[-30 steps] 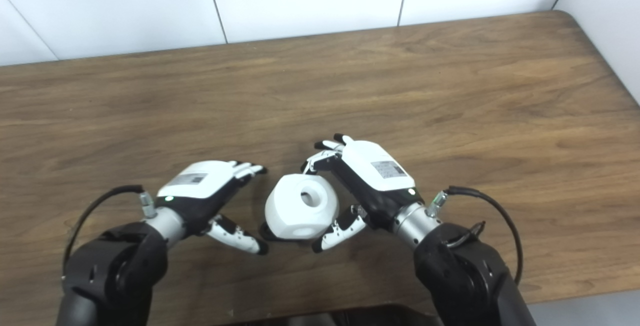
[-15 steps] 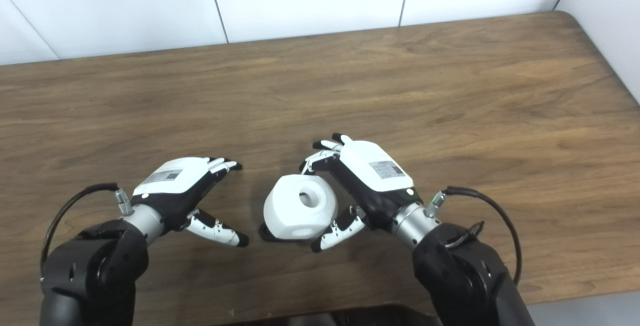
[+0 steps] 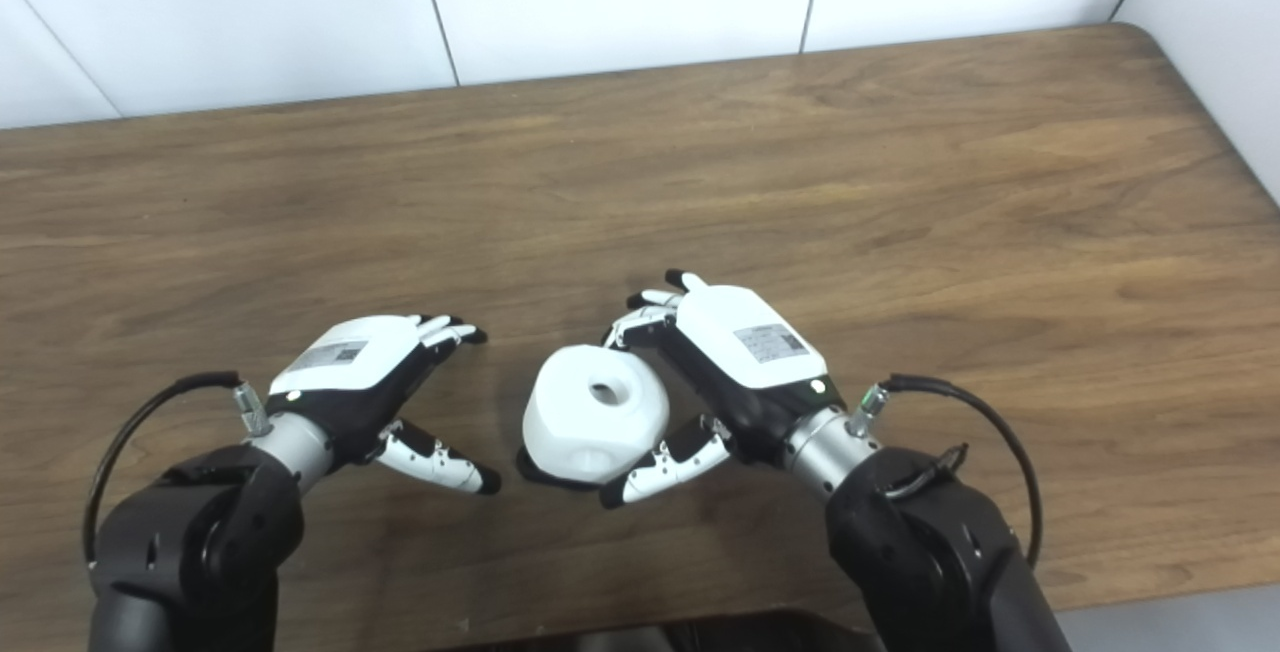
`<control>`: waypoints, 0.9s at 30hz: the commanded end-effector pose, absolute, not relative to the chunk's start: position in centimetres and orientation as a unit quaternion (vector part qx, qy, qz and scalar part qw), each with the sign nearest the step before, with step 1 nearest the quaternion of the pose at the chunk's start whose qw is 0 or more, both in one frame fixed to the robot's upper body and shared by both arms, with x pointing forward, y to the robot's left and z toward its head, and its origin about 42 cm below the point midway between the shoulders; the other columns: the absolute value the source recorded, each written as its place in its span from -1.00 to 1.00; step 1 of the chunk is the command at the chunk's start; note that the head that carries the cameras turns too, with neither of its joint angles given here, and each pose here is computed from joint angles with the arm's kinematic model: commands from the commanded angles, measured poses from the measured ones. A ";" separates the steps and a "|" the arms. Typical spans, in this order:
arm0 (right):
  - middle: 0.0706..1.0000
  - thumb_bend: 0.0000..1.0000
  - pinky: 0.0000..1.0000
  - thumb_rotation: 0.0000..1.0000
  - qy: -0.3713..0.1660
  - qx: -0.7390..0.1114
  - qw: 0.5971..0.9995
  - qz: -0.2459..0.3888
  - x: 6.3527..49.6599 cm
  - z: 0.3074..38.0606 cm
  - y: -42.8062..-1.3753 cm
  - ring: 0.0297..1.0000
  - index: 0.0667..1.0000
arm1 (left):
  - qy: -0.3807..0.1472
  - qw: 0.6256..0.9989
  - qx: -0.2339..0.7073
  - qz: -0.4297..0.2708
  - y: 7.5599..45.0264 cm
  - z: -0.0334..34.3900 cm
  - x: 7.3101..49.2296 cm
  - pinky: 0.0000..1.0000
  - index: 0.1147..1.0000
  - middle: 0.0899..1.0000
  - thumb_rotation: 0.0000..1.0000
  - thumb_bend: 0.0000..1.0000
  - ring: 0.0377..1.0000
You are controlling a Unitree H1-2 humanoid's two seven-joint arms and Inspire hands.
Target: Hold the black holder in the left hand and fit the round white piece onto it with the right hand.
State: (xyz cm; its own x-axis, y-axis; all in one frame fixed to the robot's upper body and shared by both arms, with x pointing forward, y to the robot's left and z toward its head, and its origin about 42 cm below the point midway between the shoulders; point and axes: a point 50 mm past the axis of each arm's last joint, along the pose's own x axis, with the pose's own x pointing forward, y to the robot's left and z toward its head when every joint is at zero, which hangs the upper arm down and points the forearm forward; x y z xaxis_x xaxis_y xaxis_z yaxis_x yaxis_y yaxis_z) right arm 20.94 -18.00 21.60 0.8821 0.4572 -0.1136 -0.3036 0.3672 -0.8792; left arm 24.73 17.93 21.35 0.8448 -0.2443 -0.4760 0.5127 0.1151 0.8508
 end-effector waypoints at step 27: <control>0.62 0.93 1.00 -0.12 -0.106 -0.546 0.801 0.220 21.4 22.2 -18.6 0.86 0.38 | 0.113 0.729 0.628 -0.248 16.6 16.9 25.2 1.00 0.79 0.90 -0.18 1.00 0.95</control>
State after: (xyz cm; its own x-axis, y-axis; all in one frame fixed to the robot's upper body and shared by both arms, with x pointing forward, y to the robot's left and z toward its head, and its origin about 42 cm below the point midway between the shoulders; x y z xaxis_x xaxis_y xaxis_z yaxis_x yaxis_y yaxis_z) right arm 21.13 -18.62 20.93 0.8801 0.4544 -0.1378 -0.2980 0.3024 -0.9054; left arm 25.20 16.30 18.81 0.8898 -0.2384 -0.3892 0.4243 0.1175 0.8979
